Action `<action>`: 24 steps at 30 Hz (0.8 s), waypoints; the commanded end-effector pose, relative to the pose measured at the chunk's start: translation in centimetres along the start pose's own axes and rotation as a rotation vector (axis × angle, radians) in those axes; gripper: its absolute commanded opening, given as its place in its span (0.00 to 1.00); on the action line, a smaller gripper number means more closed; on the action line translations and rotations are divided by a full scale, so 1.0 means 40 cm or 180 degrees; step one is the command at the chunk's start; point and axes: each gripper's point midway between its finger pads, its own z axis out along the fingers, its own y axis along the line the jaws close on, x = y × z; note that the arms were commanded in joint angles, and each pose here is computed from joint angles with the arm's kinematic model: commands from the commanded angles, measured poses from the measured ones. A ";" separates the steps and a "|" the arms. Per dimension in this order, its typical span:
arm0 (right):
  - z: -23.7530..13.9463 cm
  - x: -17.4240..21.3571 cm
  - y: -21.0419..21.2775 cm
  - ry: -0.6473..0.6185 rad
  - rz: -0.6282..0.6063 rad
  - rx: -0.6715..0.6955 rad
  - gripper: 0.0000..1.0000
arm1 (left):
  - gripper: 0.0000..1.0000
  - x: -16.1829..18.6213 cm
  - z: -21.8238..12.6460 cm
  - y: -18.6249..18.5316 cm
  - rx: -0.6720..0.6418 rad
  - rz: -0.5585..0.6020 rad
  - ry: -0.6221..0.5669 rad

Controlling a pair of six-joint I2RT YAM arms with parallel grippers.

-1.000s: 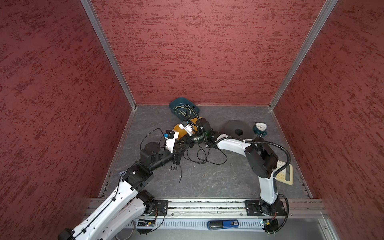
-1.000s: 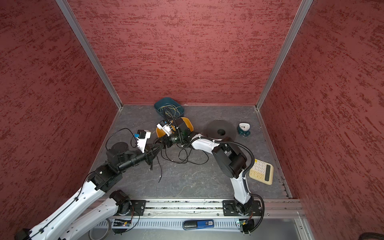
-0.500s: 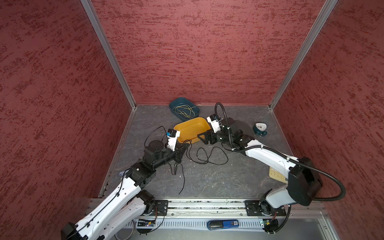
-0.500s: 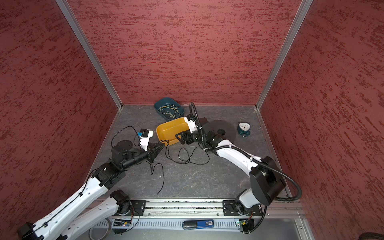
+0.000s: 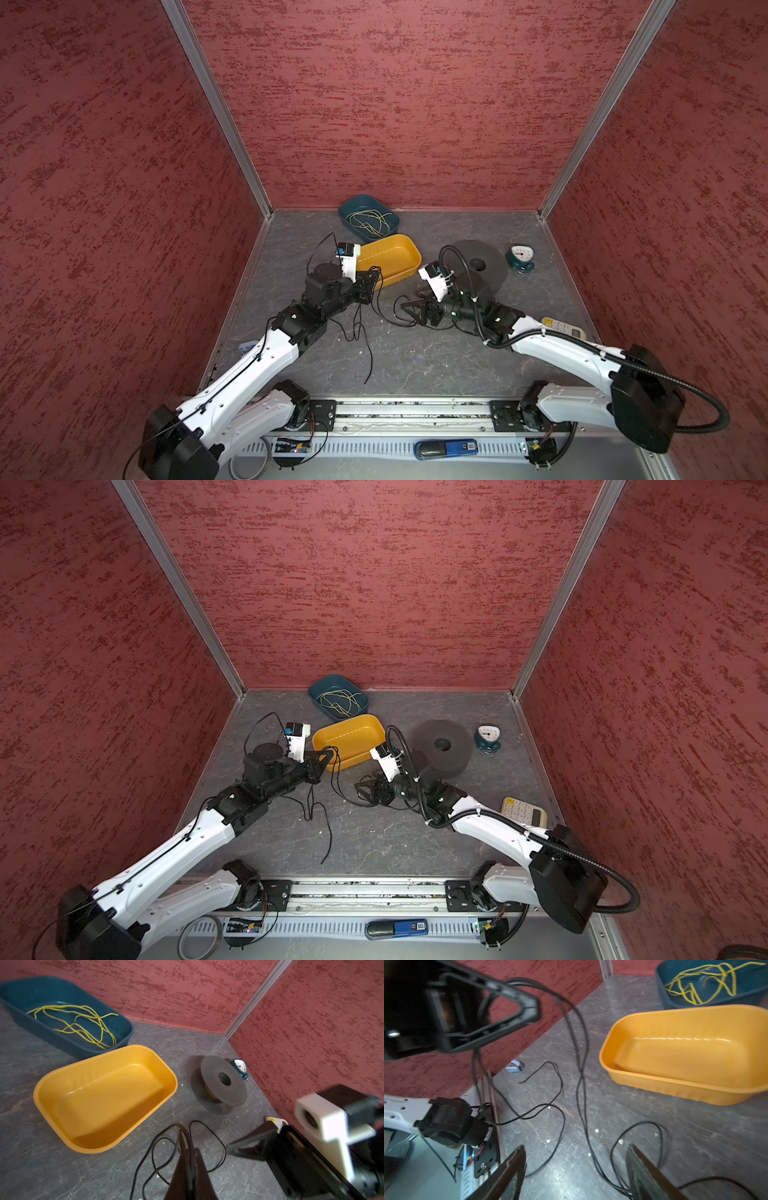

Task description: Wrap the cables

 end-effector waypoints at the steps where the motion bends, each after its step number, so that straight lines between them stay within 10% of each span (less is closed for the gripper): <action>1: 0.029 -0.088 0.067 -0.0527 -0.0149 -0.0233 0.76 | 0.09 -0.057 0.016 0.009 -0.0108 -0.0203 -0.0234; 24: 0.272 -0.071 0.116 -0.0257 0.0204 -0.0441 0.42 | 0.06 -0.098 0.076 0.103 -0.0260 -0.0498 -0.0337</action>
